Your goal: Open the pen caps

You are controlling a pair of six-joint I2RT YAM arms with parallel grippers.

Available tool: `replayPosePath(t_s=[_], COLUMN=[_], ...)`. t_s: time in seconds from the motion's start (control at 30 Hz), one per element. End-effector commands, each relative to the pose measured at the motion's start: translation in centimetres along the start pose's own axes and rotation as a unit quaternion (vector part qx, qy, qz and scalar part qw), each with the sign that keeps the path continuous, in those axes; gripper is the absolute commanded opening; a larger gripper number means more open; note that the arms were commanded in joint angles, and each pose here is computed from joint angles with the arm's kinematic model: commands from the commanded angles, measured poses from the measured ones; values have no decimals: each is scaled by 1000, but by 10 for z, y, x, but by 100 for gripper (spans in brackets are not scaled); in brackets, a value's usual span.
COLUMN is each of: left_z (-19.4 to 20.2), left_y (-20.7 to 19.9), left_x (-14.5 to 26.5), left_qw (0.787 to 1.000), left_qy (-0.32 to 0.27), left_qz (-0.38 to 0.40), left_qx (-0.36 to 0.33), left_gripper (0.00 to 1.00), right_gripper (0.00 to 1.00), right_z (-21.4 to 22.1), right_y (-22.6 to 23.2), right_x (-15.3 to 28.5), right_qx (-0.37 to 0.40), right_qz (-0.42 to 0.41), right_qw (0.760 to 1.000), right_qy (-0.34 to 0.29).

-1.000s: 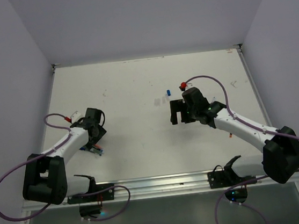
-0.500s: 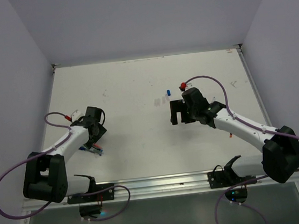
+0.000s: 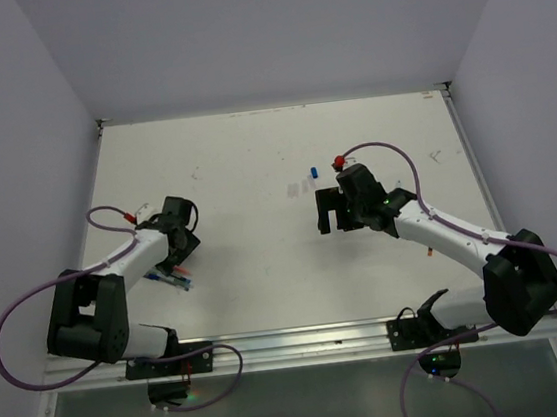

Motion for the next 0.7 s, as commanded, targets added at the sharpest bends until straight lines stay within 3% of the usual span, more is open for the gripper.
replayPosePath(t_s=[0.0,0.2,0.4,0.53,0.67], left_z=[-12,-10,-5,-3,-4], left_y=[-9,-8,-15,-20,-30], left_x=[-1,-5,-14,-18,-18], left_qw=[999,999,1000,999,999], left_qy=[-31,-37,-21,-17,-9], left_qz=[8,9,18,28,52], left_qx=[21,19,10,6,-1], left_gripper=[72,67,36,1,0], right_gripper=[99,99,99,98,99], right_z=[-4,-2,-2,-2,-1], right_y=[0,-1,-3,-4,-6], right_x=[-2,-3,0,3,6], right_qx=[10,10,10,13,13], right_qz=[4,6,13,13,20], right_qw=[1000,1000,1000,1000,1000], right_qy=[-14,-10,-13,-16,-19])
Point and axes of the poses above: each gripper's point midway between its finger pads, its own x axis back along the fingers, its own y axis along the line the jaws close on, z = x × y, the point moved 7 cm from there along x, back along the fingers, and after that the axes turned 7 degrees about x, right-handed, at the moved point
